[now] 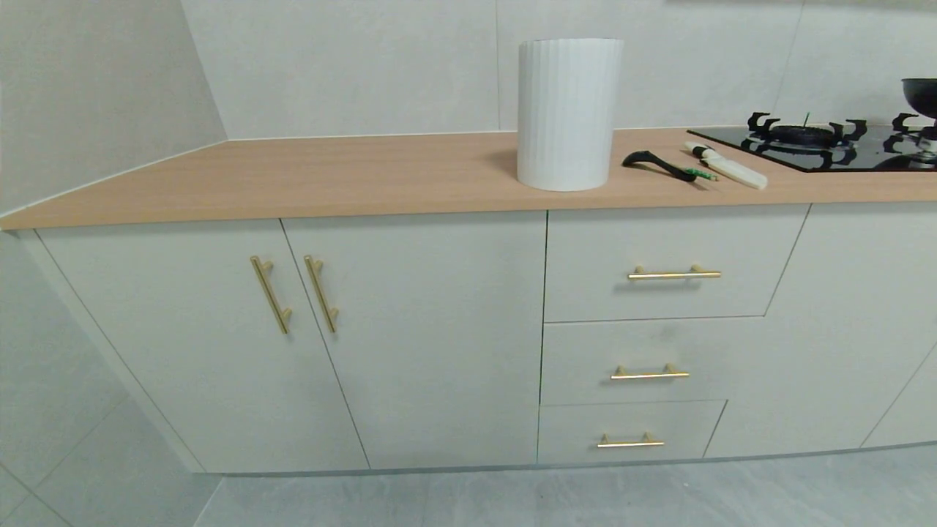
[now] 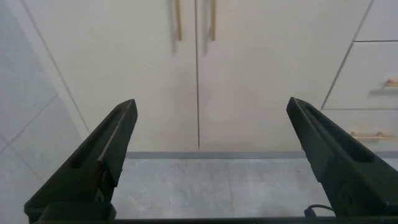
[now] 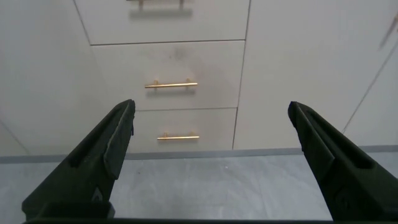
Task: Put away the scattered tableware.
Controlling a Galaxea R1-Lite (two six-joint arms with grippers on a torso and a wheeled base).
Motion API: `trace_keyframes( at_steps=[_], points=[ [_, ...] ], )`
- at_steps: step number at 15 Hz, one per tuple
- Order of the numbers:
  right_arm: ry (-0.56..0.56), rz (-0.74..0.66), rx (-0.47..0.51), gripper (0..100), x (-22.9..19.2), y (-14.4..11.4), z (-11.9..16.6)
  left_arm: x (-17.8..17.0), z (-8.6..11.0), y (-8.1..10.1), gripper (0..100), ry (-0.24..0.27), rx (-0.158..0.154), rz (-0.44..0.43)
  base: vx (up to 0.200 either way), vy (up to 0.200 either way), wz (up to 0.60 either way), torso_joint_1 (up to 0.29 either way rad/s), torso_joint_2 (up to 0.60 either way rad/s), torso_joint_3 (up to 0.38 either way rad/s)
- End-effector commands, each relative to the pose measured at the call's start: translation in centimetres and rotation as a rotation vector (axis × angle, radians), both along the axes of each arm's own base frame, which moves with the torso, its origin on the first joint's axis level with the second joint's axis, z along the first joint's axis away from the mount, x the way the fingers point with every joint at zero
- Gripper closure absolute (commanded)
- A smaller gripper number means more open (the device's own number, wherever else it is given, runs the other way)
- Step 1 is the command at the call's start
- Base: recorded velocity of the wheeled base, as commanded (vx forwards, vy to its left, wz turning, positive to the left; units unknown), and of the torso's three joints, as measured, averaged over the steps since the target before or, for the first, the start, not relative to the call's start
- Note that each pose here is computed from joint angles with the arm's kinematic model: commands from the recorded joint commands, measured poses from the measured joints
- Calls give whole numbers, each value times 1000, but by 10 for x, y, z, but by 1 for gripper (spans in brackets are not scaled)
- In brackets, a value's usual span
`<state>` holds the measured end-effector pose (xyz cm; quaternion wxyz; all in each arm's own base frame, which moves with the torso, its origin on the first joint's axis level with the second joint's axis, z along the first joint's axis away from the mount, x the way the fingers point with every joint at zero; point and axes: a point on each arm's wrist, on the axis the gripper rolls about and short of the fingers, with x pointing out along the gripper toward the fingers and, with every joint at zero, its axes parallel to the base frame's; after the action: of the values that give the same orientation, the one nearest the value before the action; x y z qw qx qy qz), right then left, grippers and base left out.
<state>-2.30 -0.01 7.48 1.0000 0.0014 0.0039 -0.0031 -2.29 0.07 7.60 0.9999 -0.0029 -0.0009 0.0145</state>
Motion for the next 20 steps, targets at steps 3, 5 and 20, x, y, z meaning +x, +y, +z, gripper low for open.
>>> trace_keyframes(
  at_steps=[3, 5, 20],
  points=[
    [1, 0, 0, 0, 0, 0, 0, 0, 0, 0, 0, 0, 1, 0, 0, 0, 0, 0, 0, 0],
    [1, 0, 0, 0, 0, 0, 0, 0, 0, 0, 0, 2, 6, 0, 200, 0, 0, -7, 2, 5],
    [1, 3, -23, 0, 0, 0, 0, 0, 0, 0, 0, 0, 1, 0, 53, 0, 0, 1, 0, 1]
  ],
)
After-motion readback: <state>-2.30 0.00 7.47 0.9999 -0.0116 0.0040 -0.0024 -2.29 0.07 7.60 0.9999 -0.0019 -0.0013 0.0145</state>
